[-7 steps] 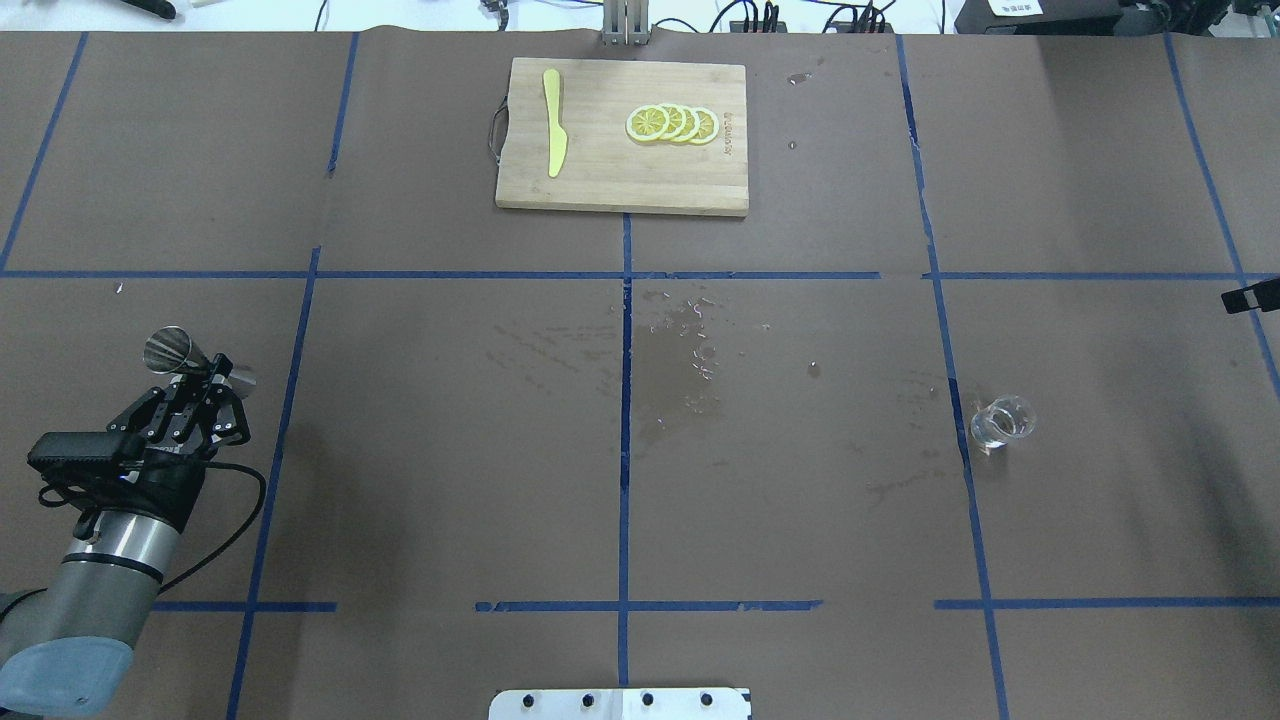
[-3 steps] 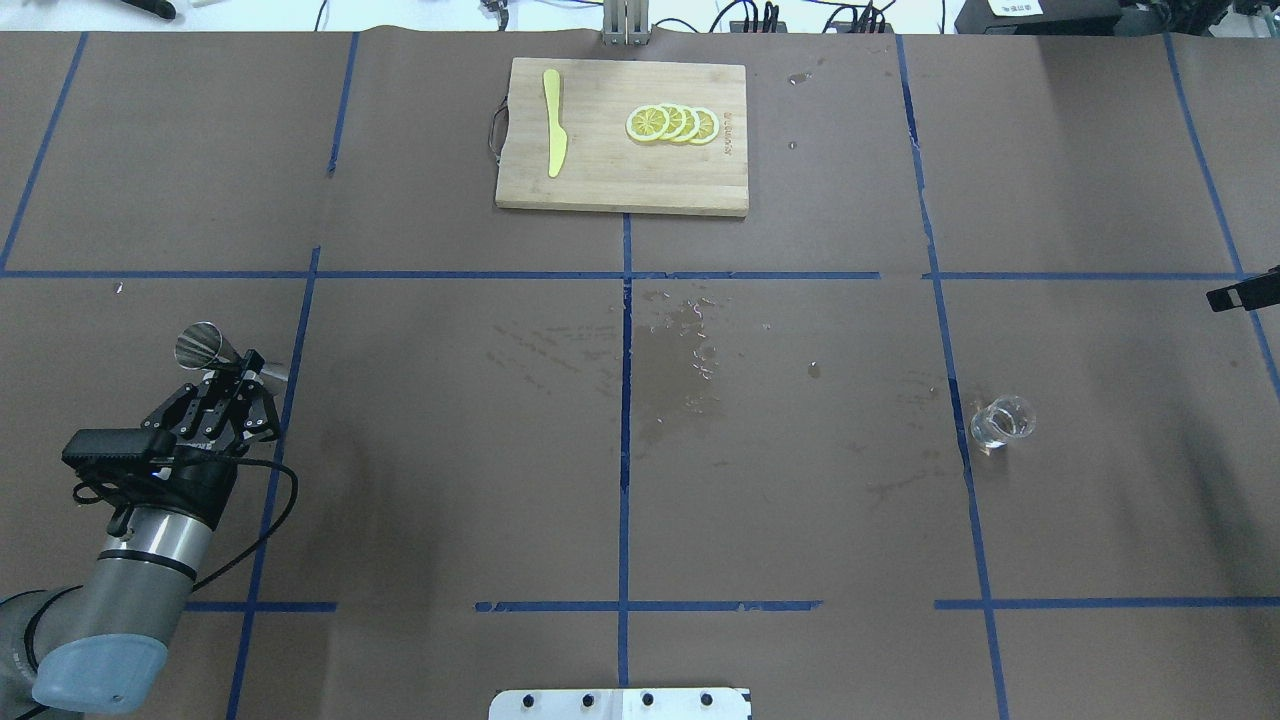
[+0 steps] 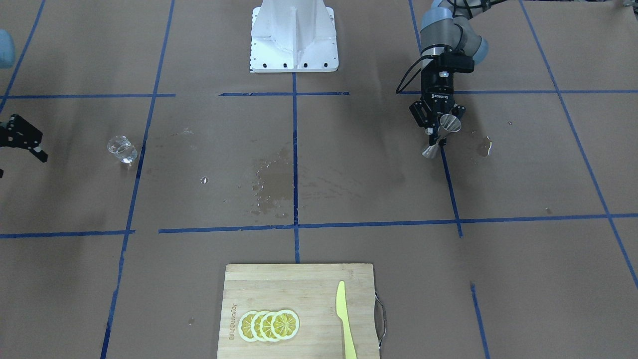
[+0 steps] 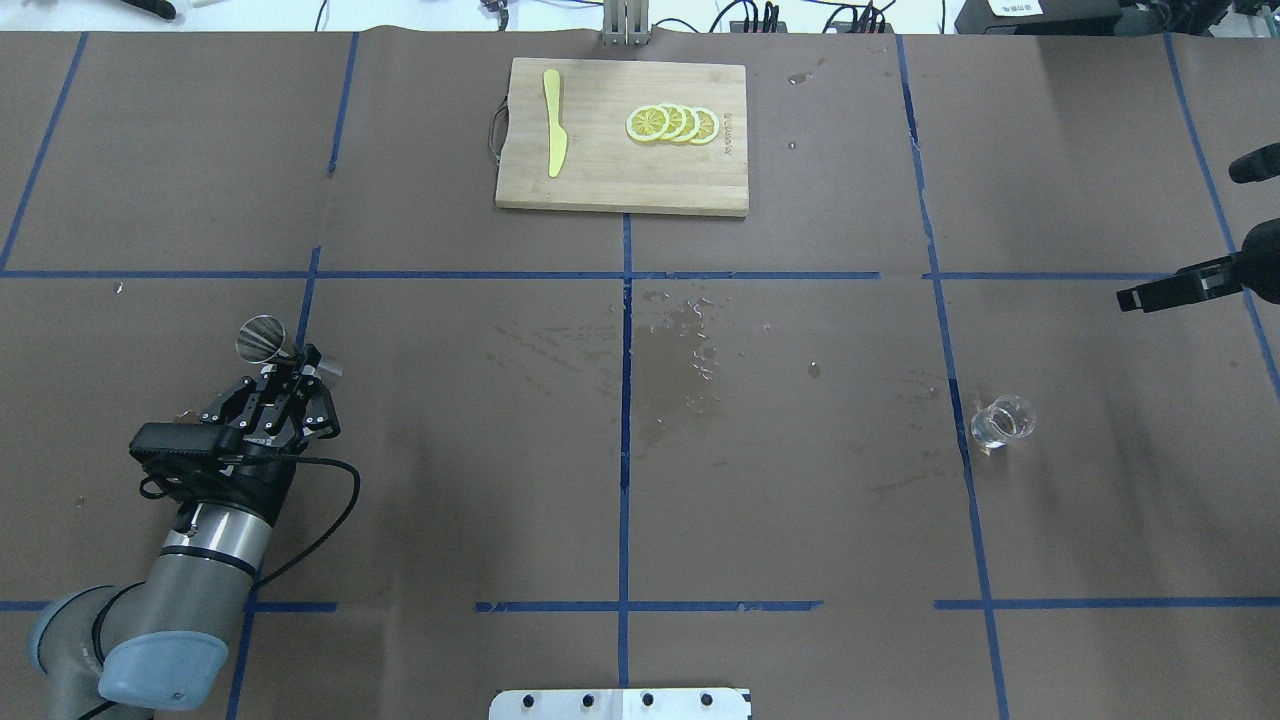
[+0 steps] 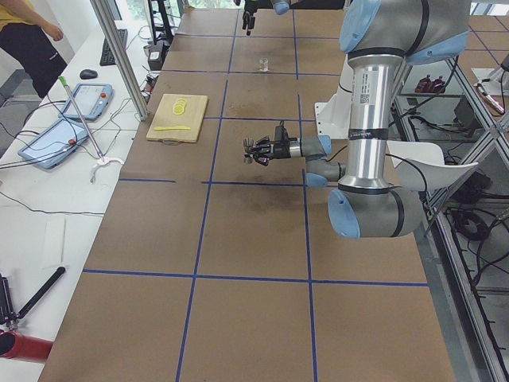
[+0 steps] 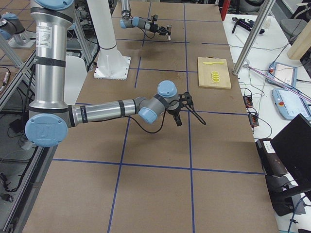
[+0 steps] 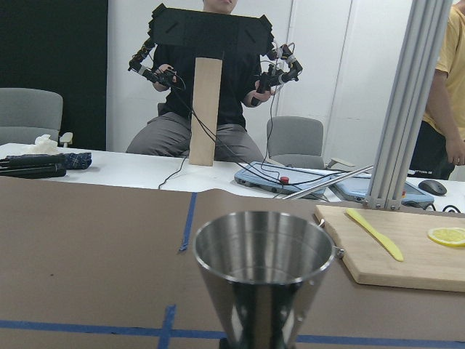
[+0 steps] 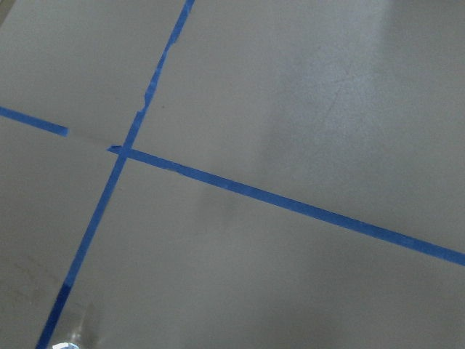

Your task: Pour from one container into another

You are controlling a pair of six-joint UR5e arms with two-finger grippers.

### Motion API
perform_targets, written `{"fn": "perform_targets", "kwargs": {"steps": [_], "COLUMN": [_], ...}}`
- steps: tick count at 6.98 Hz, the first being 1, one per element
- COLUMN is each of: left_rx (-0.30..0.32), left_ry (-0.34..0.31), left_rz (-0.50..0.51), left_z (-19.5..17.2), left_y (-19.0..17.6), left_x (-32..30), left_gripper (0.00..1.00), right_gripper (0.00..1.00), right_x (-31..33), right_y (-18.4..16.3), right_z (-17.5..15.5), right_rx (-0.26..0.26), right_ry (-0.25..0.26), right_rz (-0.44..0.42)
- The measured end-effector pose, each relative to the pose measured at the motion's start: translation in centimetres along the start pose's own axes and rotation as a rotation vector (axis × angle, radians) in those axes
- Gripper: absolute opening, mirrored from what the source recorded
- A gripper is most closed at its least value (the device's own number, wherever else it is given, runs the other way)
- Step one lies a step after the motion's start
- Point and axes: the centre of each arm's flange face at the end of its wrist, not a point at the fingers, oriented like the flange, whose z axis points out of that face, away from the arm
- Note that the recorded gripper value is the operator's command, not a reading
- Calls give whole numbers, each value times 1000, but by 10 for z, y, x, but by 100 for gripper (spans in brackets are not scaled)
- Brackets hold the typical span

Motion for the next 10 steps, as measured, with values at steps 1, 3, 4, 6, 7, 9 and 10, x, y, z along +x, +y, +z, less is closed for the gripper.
{"fn": "perform_targets", "kwargs": {"steps": [1, 3, 4, 6, 7, 9, 10], "left_rx": [7, 18, 23, 30, 32, 33, 32], "left_ry": [18, 37, 39, 45, 49, 52, 52], "left_rz": [23, 45, 54, 60, 58, 58, 59], "left_z": [2, 10, 15, 18, 18, 18, 18], "left_y": [-5, -7, -5, -8, -10, -11, -11], "left_x": [28, 76, 90, 103, 107, 110, 110], "left_gripper": [0, 0, 0, 0, 0, 0, 0], "right_gripper": [100, 100, 100, 100, 100, 100, 100], "right_x": [-35, -94, -115, -142, -150, -173, -182], "right_y": [1, 14, 25, 58, 73, 114, 139], "right_z": [0, -2, 2, 15, 20, 40, 47], "right_rx": [28, 55, 68, 138, 190, 354, 446], "right_ry": [-26, -64, -59, 21, 70, 180, 222], "right_rz": [16, 52, 75, 152, 178, 207, 203]}}
